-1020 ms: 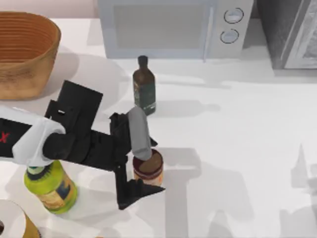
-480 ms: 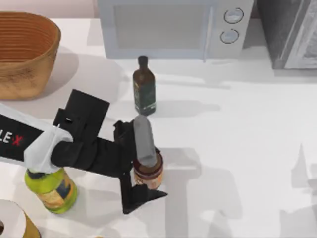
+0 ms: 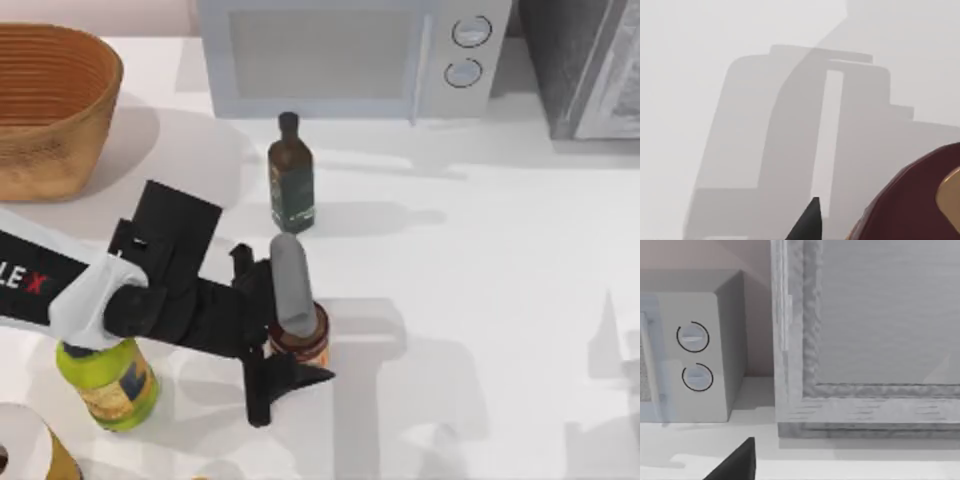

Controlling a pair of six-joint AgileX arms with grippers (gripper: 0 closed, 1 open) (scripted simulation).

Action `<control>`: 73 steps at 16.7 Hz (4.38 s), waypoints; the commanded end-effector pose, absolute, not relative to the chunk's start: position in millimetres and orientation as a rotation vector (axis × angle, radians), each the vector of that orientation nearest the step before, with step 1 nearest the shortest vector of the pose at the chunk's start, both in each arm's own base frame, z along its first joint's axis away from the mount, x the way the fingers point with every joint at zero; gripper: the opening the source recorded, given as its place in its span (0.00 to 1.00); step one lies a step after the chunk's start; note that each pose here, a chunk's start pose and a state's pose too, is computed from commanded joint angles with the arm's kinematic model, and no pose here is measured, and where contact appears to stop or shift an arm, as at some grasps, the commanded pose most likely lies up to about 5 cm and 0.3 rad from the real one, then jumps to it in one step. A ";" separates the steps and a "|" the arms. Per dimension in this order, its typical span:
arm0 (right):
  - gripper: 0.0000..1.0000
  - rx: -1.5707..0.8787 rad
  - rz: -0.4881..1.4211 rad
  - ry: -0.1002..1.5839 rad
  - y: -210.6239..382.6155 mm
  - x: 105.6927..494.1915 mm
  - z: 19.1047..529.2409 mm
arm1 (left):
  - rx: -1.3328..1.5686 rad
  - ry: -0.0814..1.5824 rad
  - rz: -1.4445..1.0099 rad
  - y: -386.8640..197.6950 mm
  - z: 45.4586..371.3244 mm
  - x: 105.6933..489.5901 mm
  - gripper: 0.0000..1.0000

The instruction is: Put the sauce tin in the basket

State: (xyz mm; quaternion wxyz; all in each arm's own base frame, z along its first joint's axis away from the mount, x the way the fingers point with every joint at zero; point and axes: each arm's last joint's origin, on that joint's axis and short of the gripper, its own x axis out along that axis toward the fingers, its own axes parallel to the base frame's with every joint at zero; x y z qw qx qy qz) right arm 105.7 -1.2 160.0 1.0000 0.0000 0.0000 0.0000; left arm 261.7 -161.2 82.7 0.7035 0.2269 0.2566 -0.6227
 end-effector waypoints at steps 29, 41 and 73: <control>1.00 0.000 0.000 0.000 -1.2 105.7 160.0 | 0.022 0.658 -0.367 -34.3 308.4 390.0 0.00; 1.00 0.000 0.000 0.000 -1.2 105.7 160.0 | 0.010 0.695 -0.021 50.4 335.3 385.7 0.00; 1.00 0.000 0.000 0.000 -1.2 105.7 160.0 | 0.007 0.691 -0.017 50.7 288.8 420.1 1.00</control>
